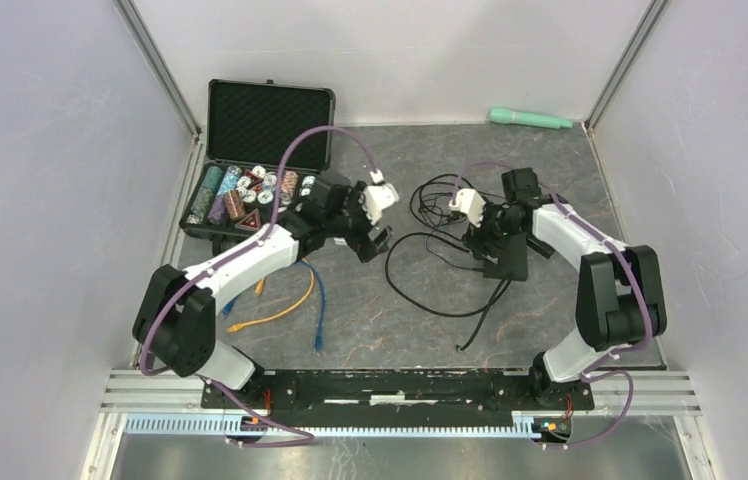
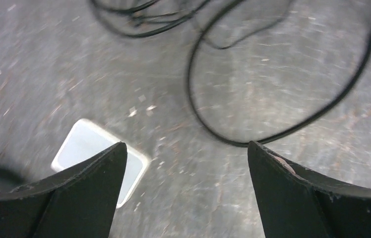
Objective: Pull the plug from the switch port
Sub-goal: Move the switch port to the center of the board, then pull the connector from the switch port.
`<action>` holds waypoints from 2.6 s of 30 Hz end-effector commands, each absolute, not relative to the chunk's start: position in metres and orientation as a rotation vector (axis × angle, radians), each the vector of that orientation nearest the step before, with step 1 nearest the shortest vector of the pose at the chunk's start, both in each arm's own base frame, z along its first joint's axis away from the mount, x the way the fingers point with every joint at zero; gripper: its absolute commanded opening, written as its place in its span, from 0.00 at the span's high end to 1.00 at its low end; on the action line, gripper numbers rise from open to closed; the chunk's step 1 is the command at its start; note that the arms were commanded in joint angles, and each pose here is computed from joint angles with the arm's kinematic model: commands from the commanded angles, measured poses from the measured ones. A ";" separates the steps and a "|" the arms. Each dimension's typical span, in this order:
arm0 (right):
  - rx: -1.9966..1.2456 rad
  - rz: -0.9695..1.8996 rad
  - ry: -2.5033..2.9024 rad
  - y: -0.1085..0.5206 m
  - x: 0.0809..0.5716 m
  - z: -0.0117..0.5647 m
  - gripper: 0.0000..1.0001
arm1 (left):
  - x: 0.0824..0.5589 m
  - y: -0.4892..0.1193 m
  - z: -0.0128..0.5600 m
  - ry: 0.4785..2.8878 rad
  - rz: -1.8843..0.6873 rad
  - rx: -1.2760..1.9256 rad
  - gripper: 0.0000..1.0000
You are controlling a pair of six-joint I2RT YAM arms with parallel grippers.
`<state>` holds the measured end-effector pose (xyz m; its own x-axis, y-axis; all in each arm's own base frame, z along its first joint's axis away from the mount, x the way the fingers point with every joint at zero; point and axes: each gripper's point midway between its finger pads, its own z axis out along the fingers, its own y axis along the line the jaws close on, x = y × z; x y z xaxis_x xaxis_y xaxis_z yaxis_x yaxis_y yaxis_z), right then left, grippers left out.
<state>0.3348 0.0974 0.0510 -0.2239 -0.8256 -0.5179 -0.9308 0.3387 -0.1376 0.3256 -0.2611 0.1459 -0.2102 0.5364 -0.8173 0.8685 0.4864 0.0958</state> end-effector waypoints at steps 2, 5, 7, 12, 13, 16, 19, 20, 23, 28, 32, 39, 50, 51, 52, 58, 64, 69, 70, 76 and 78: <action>-1.233 0.455 2.020 0.110 0.348 0.092 0.17 | 0.296 -0.309 0.143 1.657 -0.598 1.526 0.07; -1.015 0.423 2.113 0.091 0.362 0.091 0.19 | 0.284 -0.333 0.136 1.591 -0.640 1.688 0.15; -0.880 0.390 2.188 0.075 0.369 0.083 0.23 | 0.279 -0.349 0.131 1.551 -0.659 1.771 0.20; -0.770 0.304 2.251 0.058 0.371 0.065 0.27 | 0.273 -0.389 0.111 1.455 -0.696 1.927 0.23; -0.767 0.302 2.248 0.058 0.370 0.064 0.27 | 0.272 -0.396 0.109 1.441 -0.705 1.953 0.25; -0.736 0.277 2.241 0.048 0.371 0.067 0.27 | 0.266 -0.417 0.099 1.432 -0.733 2.016 0.29; -0.721 0.261 2.224 0.043 0.372 0.069 0.27 | 0.259 -0.434 0.090 1.401 -0.745 2.071 0.29; -0.719 0.265 2.225 0.042 0.371 0.068 0.27 | 0.259 -0.439 0.089 1.387 -0.745 2.089 0.29; -0.704 0.279 2.245 0.040 0.370 0.062 0.28 | 0.255 -0.452 0.085 1.357 -0.756 2.127 0.30; -0.641 0.318 2.277 0.034 0.370 0.055 0.28 | 0.249 -0.474 0.076 1.309 -0.778 2.156 0.38; -0.599 0.366 2.288 0.031 0.369 0.052 0.28 | 0.252 -0.488 0.066 1.296 -0.748 2.149 0.44; -0.547 0.476 2.308 0.031 0.367 0.043 0.28 | 0.265 -0.508 0.058 1.360 -0.744 2.039 0.45; -0.536 0.525 2.316 0.033 0.364 0.040 0.29 | 0.286 -0.512 0.057 1.513 -0.663 1.882 0.44; -0.539 0.528 2.316 0.033 0.364 0.039 0.29 | 0.284 -0.510 0.055 1.536 -0.670 1.869 0.44; -0.539 0.531 2.317 0.034 0.363 0.039 0.30 | 0.283 -0.509 0.052 1.559 -0.678 1.854 0.44; -0.541 0.557 2.322 0.035 0.361 0.037 0.30 | 0.288 -0.510 0.041 1.643 -0.643 1.787 0.44; -0.541 0.576 2.325 0.036 0.360 0.035 0.31 | 0.285 -0.510 0.037 1.646 -0.658 1.788 0.44; -0.534 0.596 2.338 0.037 0.357 0.031 0.32 | 0.282 -0.512 0.035 1.636 -0.670 1.816 0.47; -0.531 0.596 2.341 0.037 0.357 0.030 0.32 | 0.280 -0.512 0.035 1.631 -0.673 1.828 0.48; -0.528 0.599 2.342 0.037 0.356 0.029 0.32 | 0.275 -0.505 0.027 1.645 -0.626 1.866 0.54; -0.528 0.602 2.343 0.037 0.356 0.029 0.32 | 0.274 -0.503 0.024 1.659 -0.600 1.867 0.56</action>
